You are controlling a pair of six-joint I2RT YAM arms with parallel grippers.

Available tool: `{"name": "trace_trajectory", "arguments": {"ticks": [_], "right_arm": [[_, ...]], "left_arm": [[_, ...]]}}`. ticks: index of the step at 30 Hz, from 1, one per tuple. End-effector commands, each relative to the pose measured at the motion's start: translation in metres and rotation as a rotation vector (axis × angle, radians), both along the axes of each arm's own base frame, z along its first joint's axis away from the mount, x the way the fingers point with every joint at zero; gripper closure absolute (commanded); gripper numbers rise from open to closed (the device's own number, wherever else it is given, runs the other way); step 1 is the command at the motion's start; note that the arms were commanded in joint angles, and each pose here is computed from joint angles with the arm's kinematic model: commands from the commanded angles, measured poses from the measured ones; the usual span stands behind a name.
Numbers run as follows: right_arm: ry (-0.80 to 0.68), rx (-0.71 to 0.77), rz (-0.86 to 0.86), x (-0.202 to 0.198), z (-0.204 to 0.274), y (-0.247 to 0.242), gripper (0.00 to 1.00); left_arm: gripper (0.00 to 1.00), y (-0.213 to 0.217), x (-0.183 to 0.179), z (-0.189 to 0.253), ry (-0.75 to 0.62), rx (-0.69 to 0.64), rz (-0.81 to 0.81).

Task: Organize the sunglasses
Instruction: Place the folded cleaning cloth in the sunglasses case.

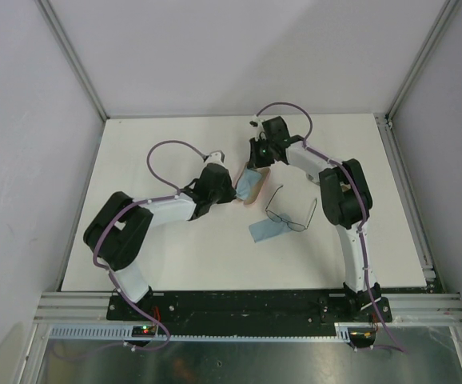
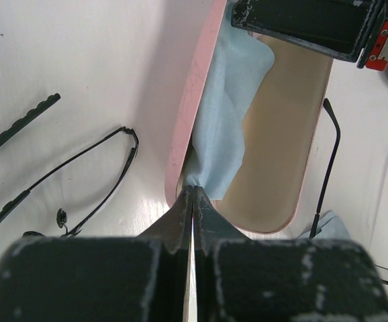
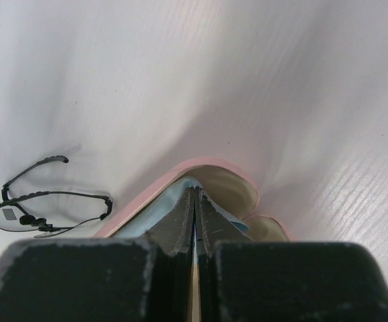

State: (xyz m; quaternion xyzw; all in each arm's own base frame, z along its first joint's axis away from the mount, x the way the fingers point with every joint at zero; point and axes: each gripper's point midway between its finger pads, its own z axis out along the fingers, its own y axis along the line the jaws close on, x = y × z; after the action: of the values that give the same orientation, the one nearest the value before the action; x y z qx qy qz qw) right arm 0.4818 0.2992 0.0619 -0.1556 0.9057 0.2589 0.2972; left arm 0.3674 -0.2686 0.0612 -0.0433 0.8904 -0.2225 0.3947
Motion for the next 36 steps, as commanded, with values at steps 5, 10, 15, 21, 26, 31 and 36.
{"name": "trace_trajectory", "arguments": {"ticks": [5, 10, 15, 21, 26, 31, 36], "right_arm": [[-0.063, 0.029, 0.019, 0.0126, 0.0187, 0.011, 1.0], [-0.066, 0.028, 0.011, 0.0147, 0.0181, 0.0101, 1.0], [-0.074, 0.03, 0.006, 0.0166, 0.0217, 0.0098, 1.0], [-0.077, 0.028, -0.002, 0.0179, 0.0239, 0.0067, 1.0], [-0.079, 0.029, -0.008, 0.0184, 0.0267, 0.0036, 1.0], [-0.07, 0.031, -0.007, 0.0183, 0.0226, 0.0046, 1.0], [-0.063, 0.03, -0.007, 0.0176, 0.0198, 0.0052, 0.9]], "left_arm": [[1.0, 0.0029, 0.006, 0.0117, -0.041, -0.021, 0.026], [1.0, 0.0031, 0.0039, 0.0137, -0.041, -0.029, 0.025], [1.0, 0.0053, 0.0027, 0.0155, -0.045, -0.029, 0.027], [1.0, 0.0075, 0.002, 0.0144, -0.043, -0.028, 0.032], [1.0, 0.0102, 0.0035, 0.0172, -0.05, -0.028, 0.037], [1.0, 0.0114, 0.0039, 0.0171, -0.049, -0.029, 0.039], [1.0, 0.0124, 0.0053, 0.0156, -0.046, -0.028, 0.042]]}}
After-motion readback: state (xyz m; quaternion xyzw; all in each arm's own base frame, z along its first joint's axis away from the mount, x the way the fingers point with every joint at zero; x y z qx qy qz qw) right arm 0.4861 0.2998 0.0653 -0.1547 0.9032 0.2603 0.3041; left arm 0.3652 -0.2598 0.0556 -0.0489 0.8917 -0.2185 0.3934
